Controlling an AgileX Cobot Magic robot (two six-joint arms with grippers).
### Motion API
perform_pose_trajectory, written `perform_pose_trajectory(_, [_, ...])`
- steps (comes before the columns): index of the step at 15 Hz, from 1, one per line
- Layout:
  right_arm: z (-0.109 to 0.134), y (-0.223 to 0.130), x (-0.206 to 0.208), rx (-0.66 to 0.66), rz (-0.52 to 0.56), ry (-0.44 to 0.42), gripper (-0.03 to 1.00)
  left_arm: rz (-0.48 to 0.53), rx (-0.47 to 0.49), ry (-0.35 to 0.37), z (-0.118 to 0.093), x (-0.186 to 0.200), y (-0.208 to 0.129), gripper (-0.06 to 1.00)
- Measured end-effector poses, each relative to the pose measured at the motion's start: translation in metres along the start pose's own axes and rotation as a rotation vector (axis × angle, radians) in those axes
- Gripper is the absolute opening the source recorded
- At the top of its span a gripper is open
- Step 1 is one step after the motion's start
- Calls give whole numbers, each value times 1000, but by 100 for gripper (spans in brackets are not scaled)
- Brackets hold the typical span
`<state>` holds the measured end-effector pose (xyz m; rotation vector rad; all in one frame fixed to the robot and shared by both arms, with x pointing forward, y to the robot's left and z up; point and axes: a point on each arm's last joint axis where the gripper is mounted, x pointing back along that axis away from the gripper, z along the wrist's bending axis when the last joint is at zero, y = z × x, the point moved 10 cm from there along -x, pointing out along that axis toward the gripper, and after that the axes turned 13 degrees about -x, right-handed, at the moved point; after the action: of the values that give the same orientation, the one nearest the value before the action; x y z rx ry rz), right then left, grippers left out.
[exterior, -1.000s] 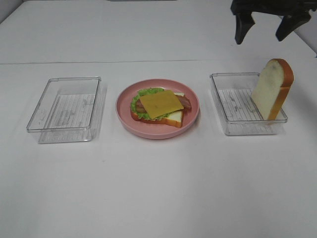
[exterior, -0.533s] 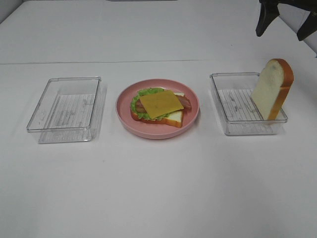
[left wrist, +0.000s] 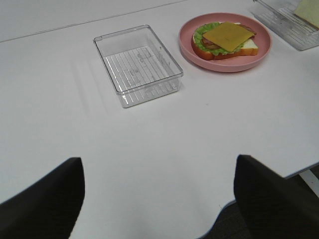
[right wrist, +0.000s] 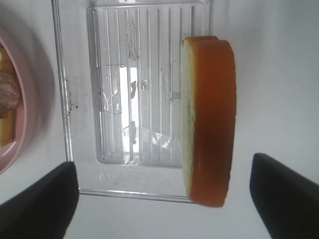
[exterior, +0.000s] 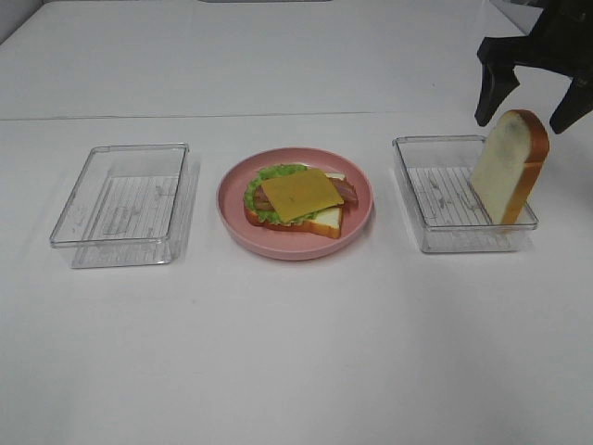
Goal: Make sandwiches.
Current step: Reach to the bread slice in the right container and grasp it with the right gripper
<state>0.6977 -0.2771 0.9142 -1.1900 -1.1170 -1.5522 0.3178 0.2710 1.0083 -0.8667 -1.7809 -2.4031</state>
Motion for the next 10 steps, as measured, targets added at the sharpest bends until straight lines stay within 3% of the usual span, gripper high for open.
perform_pose_trajectory(4, [-3, 1, -25, -4, 28, -8, 84, 0, 0, 0, 0, 0, 0, 78])
perform_pose_trajectory(10, [-3, 2, -24, -4, 21, -6, 24, 0, 0, 0, 0, 0, 0, 78])
